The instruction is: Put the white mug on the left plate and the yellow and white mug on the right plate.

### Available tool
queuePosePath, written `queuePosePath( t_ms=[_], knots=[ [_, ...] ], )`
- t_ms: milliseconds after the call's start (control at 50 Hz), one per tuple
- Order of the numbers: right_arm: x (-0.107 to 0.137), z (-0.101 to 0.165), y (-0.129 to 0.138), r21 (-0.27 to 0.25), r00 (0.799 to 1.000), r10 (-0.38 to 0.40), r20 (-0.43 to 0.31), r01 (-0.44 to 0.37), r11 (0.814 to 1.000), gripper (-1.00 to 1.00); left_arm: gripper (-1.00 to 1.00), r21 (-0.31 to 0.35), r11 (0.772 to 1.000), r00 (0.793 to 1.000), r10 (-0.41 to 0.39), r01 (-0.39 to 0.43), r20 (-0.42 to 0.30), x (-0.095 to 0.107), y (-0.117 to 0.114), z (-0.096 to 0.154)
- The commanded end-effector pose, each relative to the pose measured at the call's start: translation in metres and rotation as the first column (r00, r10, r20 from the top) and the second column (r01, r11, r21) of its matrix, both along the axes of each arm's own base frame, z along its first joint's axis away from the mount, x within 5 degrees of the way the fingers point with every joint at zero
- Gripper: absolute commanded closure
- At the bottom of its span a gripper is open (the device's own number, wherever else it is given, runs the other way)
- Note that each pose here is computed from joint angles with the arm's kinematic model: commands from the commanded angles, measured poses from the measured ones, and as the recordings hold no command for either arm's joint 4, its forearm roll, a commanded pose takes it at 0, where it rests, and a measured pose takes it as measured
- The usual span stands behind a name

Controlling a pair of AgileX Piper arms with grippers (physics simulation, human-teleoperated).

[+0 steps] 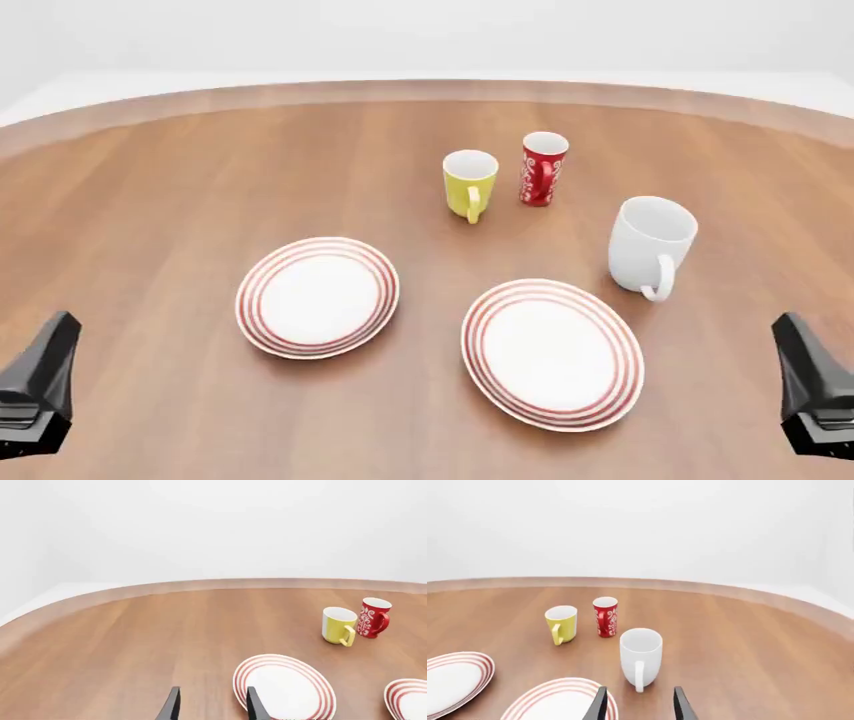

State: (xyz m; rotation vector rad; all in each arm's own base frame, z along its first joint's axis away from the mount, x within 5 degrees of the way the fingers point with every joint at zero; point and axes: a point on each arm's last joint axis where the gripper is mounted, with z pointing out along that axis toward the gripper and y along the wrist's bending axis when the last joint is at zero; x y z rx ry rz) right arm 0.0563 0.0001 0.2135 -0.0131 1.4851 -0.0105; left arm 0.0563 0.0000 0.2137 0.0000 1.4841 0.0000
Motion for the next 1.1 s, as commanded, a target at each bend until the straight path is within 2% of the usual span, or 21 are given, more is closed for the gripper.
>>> queuePosePath(
  t_ms=[20, 160, 200, 240, 300, 460, 660, 700, 780, 1100],
  knots=[
    [0.0, 0.002, 0.0, -0.034, 1.0, 0.002, -0.002, -0.002, 0.999, -1.0, -1.0, 0.0, 1.0, 1.0, 0.0, 0.0, -0.001, 0.0, 0.0, 0.001],
    [0.002, 0.007, 0.001, -0.06, 1.0, 0.004, 0.001, -0.003, 0.998, -1.0, -1.0, 0.0, 1.0, 1.0, 0.0, 0.0, -0.001, 0.0, 0.0, 0.001],
    [0.003, 0.014, 0.0, -0.049, 1.0, 0.004, 0.005, -0.004, 0.999, -1.0, -1.0, 0.0, 1.0, 1.0, 0.0, 0.0, -0.001, 0.0, 0.0, 0.001],
    [0.006, 0.014, 0.002, -0.075, 1.0, 0.02, 0.0, -0.02, 0.997, -1.0, -1.0, 0.0, 1.0, 1.0, 0.0, 0.0, -0.001, 0.0, 0.0, 0.001],
    [0.008, 0.015, 0.002, -0.087, 1.0, 0.019, 0.004, -0.018, 0.996, -1.0, -1.0, 0.0, 1.0, 1.0, 0.0, 0.0, -0.001, 0.0, 0.0, 0.001],
    [0.017, 0.023, 0.003, -0.097, 1.0, 0.028, 0.008, -0.027, 0.995, -1.0, -1.0, 0.0, 1.0, 1.0, 0.0, 0.0, -0.001, 0.0, 0.0, 0.001],
    [0.037, 0.029, 0.004, -0.075, 0.999, 0.035, -0.015, -0.036, 0.997, -1.0, -1.0, 0.0, 1.0, 1.0, 0.0, 0.0, -0.001, 0.0, 0.0, 0.001],
    [0.041, 0.03, 0.004, -0.048, 0.999, 0.036, -0.023, -0.037, 0.998, -1.0, -1.0, 0.0, 1.0, 1.0, 0.0, 0.0, -0.001, 0.0, 0.0, 0.001],
    [0.048, 0.03, 0.004, -0.03, 0.999, 0.037, -0.039, -0.038, 0.999, -1.0, -1.0, 0.0, 1.0, 1.0, 0.0, 0.0, -0.001, 0.0, 0.0, 0.001],
    [0.07, 0.02, 0.006, -0.04, 0.994, 0.039, -0.1, -0.043, 0.998, -1.0, -1.0, 0.0, 1.0, 1.0, 0.0, 0.0, -0.001, 0.0, 0.0, 0.001]
  ],
)
